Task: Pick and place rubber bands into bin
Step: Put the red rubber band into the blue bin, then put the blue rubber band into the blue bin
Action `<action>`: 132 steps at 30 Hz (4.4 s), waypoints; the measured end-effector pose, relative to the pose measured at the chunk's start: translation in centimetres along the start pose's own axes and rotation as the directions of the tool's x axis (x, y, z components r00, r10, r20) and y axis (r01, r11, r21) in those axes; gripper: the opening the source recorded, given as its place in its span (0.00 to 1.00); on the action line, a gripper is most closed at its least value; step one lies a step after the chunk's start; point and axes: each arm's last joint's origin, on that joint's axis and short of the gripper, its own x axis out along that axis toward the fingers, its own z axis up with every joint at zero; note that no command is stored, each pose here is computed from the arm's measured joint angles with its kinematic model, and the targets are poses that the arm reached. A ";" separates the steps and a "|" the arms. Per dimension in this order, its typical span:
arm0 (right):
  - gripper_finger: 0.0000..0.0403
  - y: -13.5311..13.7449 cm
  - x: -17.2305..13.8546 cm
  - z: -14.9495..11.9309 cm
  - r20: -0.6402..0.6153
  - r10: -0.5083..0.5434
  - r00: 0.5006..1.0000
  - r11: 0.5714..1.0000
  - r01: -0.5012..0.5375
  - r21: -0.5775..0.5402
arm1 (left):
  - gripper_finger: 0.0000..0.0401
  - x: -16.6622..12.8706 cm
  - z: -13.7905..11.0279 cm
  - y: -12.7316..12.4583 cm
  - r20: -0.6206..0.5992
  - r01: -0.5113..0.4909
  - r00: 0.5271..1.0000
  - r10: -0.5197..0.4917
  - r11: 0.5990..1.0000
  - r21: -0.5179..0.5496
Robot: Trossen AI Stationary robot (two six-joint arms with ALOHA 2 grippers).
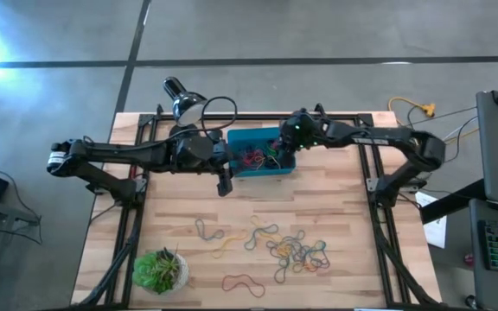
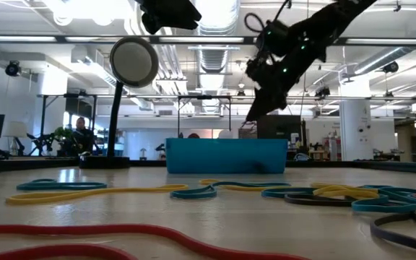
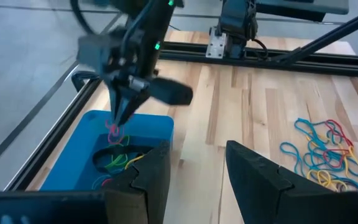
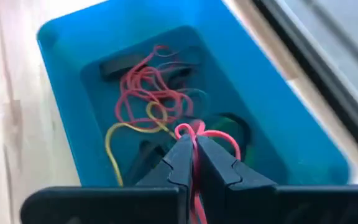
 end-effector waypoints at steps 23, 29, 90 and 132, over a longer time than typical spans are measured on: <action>0.41 0.5 0.8 2.8 -0.145 0.224 0.964 0.970 -0.234 -0.059 | 0.35 0.1 -0.9 -0.2 -0.069 0.013 0.998 -0.013 1.000 0.011; 0.40 1.2 -2.2 1.4 -0.246 0.315 0.917 0.942 -0.333 -0.035 | 0.35 0.0 -2.4 -0.6 -0.219 0.072 0.974 -0.063 0.997 0.035; 0.25 4.4 -13.2 -12.8 -0.018 0.407 0.913 0.910 -0.403 0.099 | 0.35 5.3 -18.0 -10.4 -0.771 0.714 0.524 -0.363 0.680 0.165; 0.22 4.4 -13.0 -13.0 -0.024 0.406 0.914 0.910 -0.401 0.105 | 0.00 6.4 -20.9 -11.7 -0.829 0.504 0.502 -0.248 0.862 0.047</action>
